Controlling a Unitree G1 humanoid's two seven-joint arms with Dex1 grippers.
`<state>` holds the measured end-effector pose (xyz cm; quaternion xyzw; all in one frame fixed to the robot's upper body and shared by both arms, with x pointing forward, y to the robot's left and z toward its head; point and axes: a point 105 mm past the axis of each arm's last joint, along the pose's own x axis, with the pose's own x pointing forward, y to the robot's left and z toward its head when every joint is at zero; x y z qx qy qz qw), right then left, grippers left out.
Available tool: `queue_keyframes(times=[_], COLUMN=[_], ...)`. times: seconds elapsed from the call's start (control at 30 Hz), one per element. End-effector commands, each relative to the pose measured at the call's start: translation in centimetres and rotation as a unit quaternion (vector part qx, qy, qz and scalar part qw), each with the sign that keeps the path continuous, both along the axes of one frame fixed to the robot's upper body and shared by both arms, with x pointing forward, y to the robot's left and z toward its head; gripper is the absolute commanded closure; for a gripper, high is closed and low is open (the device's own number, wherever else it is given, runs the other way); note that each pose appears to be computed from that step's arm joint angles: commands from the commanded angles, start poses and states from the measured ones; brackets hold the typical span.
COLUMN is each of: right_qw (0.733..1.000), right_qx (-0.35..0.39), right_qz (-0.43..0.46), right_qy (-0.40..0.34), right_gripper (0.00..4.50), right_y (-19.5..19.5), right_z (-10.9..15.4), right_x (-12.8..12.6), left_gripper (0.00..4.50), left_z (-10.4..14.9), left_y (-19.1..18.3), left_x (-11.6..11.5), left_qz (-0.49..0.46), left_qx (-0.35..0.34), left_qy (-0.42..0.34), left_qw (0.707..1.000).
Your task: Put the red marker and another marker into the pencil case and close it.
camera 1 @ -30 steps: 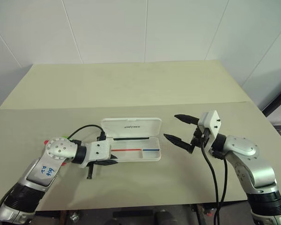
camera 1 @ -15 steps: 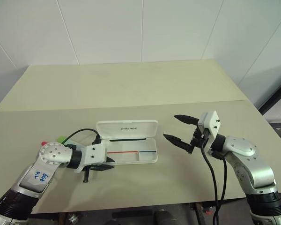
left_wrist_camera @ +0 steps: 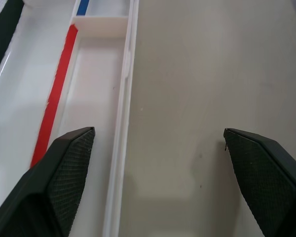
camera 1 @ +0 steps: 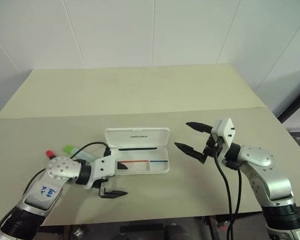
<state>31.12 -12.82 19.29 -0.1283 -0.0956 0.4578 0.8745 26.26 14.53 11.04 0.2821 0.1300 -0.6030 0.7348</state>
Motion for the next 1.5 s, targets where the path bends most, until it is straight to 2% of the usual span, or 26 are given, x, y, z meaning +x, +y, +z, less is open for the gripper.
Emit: queue_keyframes(times=[0.03,0.23,0.4,0.63,0.73,0.87,0.97,1.07,1.2,1.27,1.33,1.5], right_qw=[1.0,0.999,0.999,0.997,0.996,0.993,0.991,0.988,0.985,0.983,0.982,0.98], right_qx=[0.005,0.006,0.008,0.007,0.008,0.004,0.002,-0.01,-0.025,-0.034,-0.043,-0.074], right_qz=[0.01,0.02,0.037,0.072,0.09,0.117,0.132,0.152,0.173,0.177,0.178,0.182], right_qy=[-0.028,-0.026,-0.022,-0.014,-0.009,0.0,0.003,0.006,-0.009,-0.021,-0.039,-0.026], right_gripper=[0.0,0.0,0.0,0.0,0.0,0.0,0.0,0.0,0.0,0.0,0.0,0.0], right_y=[0.2,0.5,1.0,2.0,2.5,3.1,3.5,3.2,2.2,1.6,1.1,-0.4], right_z=[1.2,1.1,0.9,0.7,0.7,0.4,0.3,0.6,2.1,3.2,4.2,4.6], right_x=[-0.2,0.1,0.4,0.9,1.1,1.3,1.3,1.1,0.8,0.7,0.3,-0.9], left_gripper=[0.02,0.02,0.02,0.02,0.02,0.02,0.02,0.02,0.02,0.02,0.02,0.02], left_z=[1.6,4.3,5.1,6.9,7.1,6.9,7.1,6.3,4.5,3.5,2.7,1.4], left_y=[-0.4,-0.3,0.5,1.4,2.4,3.1,5.1,6.8,10.4,11.8,12.7,13.8], left_x=[-0.1,-1.0,-1.9,-3.3,-3.8,-5.2,-5.6,-6.8,-7.9,-8.3,-8.5,-8.1], left_qz=[0.001,0.032,0.082,0.205,0.294,0.382,0.468,0.536,0.656,0.697,0.722,0.75], left_qx=[-0.032,-0.12,-0.144,-0.242,-0.271,-0.262,-0.271,-0.222,-0.212,-0.207,-0.198,-0.185], left_qy=[-0.024,-0.041,-0.055,-0.071,-0.094,-0.136,-0.171,-0.199,-0.189,-0.178,-0.168,-0.148], left_qw=[0.999,0.991,0.985,0.946,0.912,0.876,0.824,0.79,0.699,0.663,0.641,0.617])
